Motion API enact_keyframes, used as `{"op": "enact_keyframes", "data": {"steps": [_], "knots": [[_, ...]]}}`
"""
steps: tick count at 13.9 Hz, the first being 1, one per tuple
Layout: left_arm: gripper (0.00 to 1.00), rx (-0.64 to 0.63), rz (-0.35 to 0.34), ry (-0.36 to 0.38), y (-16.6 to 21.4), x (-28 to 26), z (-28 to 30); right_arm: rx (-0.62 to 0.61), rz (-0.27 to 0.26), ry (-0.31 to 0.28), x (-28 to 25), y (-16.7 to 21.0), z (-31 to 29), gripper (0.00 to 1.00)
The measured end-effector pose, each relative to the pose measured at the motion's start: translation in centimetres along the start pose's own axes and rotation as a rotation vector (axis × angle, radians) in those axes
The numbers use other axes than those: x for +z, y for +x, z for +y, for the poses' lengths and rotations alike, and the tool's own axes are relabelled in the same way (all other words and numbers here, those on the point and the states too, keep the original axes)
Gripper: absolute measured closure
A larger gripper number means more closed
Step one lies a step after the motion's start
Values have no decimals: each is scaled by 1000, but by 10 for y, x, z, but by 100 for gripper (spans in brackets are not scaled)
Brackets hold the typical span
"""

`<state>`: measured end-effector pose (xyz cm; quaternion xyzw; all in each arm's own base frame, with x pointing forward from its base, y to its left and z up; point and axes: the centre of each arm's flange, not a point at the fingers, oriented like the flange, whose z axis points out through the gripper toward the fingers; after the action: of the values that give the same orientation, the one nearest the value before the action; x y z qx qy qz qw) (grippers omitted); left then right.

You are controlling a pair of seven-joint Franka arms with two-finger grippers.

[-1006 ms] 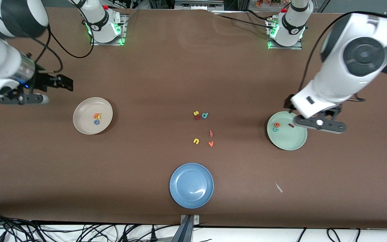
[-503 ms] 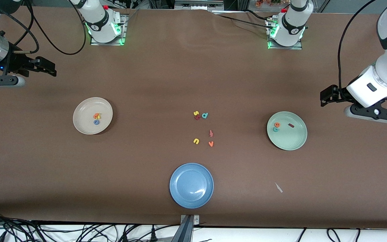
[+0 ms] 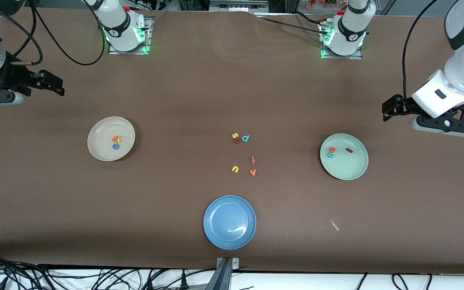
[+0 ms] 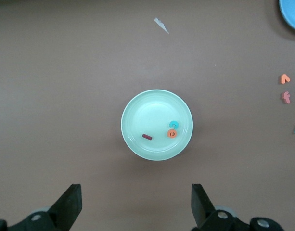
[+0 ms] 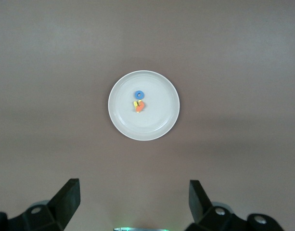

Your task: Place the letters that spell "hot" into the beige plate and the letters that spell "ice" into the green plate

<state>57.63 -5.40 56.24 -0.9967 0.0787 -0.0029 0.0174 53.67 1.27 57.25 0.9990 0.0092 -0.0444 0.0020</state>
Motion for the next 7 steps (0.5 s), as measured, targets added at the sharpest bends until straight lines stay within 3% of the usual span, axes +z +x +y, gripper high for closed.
{"op": "enact_keyframes", "data": {"steps": [7], "knots": [[0, 34, 39, 5, -13, -17, 21, 1, 5, 0, 1, 2, 1, 0]]}}
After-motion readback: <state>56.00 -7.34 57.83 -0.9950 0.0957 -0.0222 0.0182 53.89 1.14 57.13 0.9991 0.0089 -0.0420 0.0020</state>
